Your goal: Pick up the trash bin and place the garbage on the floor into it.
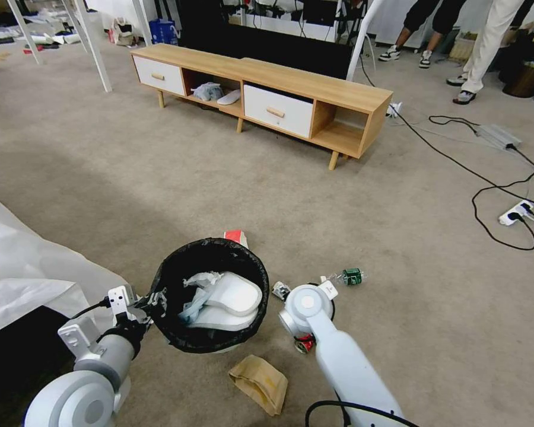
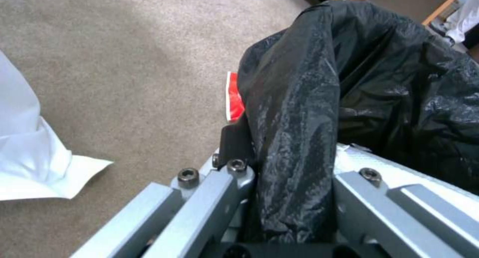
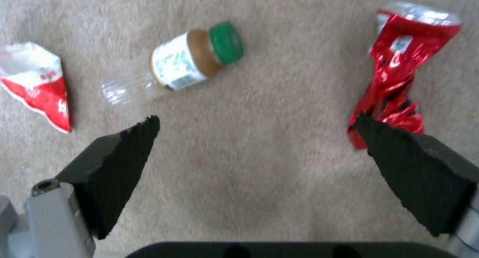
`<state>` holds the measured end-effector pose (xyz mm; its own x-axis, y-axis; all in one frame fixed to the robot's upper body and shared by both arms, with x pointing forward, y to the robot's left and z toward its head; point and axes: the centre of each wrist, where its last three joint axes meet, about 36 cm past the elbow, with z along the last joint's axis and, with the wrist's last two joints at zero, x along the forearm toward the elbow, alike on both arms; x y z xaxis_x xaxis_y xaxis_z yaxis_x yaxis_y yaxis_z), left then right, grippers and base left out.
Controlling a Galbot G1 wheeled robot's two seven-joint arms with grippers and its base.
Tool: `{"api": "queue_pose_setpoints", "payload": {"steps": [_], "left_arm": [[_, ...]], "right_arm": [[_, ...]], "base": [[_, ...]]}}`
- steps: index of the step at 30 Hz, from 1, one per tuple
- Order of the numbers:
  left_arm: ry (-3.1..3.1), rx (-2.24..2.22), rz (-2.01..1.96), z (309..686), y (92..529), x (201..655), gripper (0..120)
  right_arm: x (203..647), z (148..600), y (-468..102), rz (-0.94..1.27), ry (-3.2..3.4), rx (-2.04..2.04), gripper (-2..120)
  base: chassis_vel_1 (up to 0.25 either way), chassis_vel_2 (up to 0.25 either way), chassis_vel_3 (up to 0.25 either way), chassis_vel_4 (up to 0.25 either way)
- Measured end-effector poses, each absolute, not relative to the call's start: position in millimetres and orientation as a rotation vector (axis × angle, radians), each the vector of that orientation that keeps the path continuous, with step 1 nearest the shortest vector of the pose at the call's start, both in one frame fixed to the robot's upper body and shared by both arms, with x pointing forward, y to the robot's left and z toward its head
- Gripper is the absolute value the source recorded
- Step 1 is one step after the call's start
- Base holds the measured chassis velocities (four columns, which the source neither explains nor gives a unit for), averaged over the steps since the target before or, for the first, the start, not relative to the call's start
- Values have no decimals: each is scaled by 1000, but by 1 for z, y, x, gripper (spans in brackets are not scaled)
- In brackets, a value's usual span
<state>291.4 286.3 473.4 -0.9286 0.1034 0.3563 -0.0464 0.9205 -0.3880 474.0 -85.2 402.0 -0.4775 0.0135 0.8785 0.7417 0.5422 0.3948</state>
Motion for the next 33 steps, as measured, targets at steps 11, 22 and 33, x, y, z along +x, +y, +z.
{"api": "queue_pose_setpoints", "payload": {"steps": [11,22,33], "left_arm": [[-2691,-40,560,468,288,295,0],[-2675,-33,561,461,289,298,0],[-2672,-28,559,459,290,299,0]], "right_arm": [[481,376,-105,-1011,-1859,-691,100],[485,350,-119,-1006,-1851,-742,100],[485,334,-124,-986,-1853,-766,100]], "base": [[0,0,0,0],[0,0,0,0],[0,0,0,0]]}}
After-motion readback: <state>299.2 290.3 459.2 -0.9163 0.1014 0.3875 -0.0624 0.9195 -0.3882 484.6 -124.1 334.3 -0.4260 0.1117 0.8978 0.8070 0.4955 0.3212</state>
